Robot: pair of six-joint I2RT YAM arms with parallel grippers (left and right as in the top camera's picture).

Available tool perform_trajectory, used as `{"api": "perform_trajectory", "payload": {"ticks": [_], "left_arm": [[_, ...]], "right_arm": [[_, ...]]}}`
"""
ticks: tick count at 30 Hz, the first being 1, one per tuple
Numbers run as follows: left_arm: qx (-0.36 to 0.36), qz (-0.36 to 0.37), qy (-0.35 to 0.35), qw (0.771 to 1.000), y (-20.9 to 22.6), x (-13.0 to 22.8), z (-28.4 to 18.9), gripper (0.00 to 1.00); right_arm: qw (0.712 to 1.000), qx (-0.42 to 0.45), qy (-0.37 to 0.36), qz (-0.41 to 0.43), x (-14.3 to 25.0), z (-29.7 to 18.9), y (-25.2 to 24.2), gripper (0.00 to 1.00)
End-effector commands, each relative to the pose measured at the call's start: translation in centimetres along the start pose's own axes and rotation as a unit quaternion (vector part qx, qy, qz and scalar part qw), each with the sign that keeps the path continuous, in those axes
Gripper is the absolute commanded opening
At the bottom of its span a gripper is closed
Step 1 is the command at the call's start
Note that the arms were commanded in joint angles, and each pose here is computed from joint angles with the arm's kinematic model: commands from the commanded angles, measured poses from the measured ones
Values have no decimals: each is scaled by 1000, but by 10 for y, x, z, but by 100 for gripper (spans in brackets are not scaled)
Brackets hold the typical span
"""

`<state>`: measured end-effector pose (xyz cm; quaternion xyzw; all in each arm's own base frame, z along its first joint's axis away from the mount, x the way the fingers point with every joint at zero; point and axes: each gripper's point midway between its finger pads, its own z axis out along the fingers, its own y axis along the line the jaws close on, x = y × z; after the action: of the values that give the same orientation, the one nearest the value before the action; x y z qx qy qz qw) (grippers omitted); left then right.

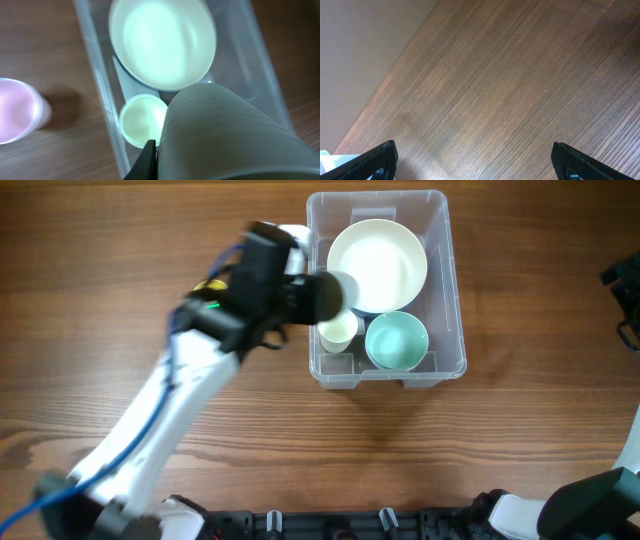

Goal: Pack container
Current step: 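Grasp the grey cup and stack it onto the white cup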

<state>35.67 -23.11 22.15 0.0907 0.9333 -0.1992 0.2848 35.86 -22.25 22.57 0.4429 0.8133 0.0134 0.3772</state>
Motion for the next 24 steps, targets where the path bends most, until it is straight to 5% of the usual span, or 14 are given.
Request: {"api": "perform_trajectory", "payload": {"ticks": [1,13,16,18,22,24], "left_arm": [[-29,23,45,998,1,22,49,4],[-77,18,84,993,23,41,68,12],[-86,19,77,993,25,38,66,34],[-88,17,71,993,26,33,60,39],[-121,-61,23,991,59,1,14,45],[-160,-141,2,977,113,-9,-21,51]], "right_arm": [[1000,-4,1,2,0,1,3,100],[1000,-4,1,2,0,1,3,100],[1000,-4,1,2,0,1,3,100],[1000,-4,1,2,0,1,3,100],[1000,-4,1,2,0,1,3,100],[1000,-4,1,2,0,1,3,100]]}}
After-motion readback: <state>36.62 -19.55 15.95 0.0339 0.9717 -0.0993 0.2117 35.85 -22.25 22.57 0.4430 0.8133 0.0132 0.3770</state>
